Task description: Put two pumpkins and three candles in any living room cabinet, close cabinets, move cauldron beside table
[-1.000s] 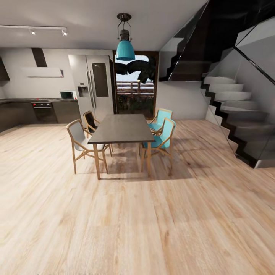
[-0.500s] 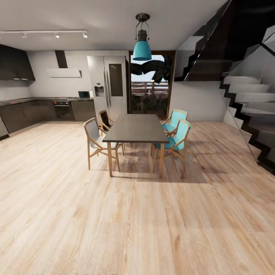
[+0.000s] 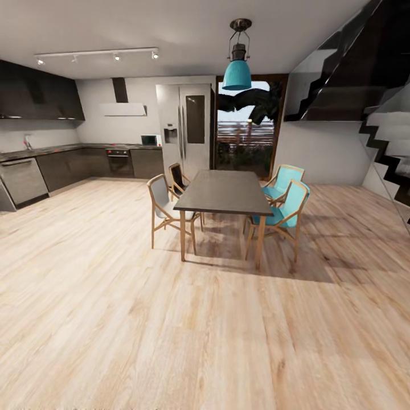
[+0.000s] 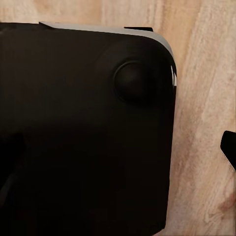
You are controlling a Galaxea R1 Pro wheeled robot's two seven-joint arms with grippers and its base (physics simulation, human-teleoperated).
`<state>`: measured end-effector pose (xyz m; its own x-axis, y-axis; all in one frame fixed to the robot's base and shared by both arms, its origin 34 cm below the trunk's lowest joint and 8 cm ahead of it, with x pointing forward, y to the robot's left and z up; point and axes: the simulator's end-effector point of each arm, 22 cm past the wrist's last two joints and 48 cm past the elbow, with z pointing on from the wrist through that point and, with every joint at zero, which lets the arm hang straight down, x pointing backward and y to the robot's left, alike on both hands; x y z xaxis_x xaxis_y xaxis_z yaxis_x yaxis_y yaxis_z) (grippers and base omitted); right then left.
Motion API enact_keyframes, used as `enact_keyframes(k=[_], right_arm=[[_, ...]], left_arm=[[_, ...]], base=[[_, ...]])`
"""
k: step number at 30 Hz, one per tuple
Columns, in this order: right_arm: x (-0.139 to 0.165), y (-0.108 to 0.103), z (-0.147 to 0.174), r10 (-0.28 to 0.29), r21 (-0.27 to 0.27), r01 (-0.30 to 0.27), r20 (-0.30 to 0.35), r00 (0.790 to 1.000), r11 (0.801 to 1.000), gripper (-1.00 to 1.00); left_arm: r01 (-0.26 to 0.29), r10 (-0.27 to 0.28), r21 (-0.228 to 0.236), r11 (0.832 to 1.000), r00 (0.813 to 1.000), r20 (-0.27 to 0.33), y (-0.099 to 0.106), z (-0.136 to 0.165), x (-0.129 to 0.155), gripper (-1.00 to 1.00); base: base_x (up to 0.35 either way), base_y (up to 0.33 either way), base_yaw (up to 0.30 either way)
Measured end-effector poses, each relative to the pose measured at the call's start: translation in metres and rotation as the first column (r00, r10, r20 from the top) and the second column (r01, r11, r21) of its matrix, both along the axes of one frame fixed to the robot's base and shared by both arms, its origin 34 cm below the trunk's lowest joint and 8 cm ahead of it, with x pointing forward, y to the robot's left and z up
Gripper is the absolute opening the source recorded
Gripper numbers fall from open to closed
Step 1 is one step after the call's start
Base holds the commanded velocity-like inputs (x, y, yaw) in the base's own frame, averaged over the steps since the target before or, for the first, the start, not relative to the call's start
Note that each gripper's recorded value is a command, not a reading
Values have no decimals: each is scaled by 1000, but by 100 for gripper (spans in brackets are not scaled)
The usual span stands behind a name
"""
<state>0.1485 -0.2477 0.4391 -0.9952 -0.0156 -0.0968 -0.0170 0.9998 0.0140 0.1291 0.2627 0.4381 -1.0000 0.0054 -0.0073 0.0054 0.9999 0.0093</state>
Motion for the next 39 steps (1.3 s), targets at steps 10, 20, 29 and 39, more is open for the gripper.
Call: enact_keyframes(k=[10,20,29,39], right_arm=[[0,0,0,0,0,0,0,1000,1000,100],[0,0,0,0,0,0,0,1000,1000,100],[0,0,0,0,0,0,0,1000,1000,100],[0,0,0,0,-1,0,0,1000,1000,100]], left_arm=[[0,0,0,1000,1000,0,0,0,0,100],[0,0,0,1000,1000,0,0,0,0,100],[0,0,0,1000,1000,0,0,0,0,100],[0,0,0,1000,1000,0,0,0,0,100]], base=[[0,0,241],[0,0,241],[0,0,241],[0,0,241]])
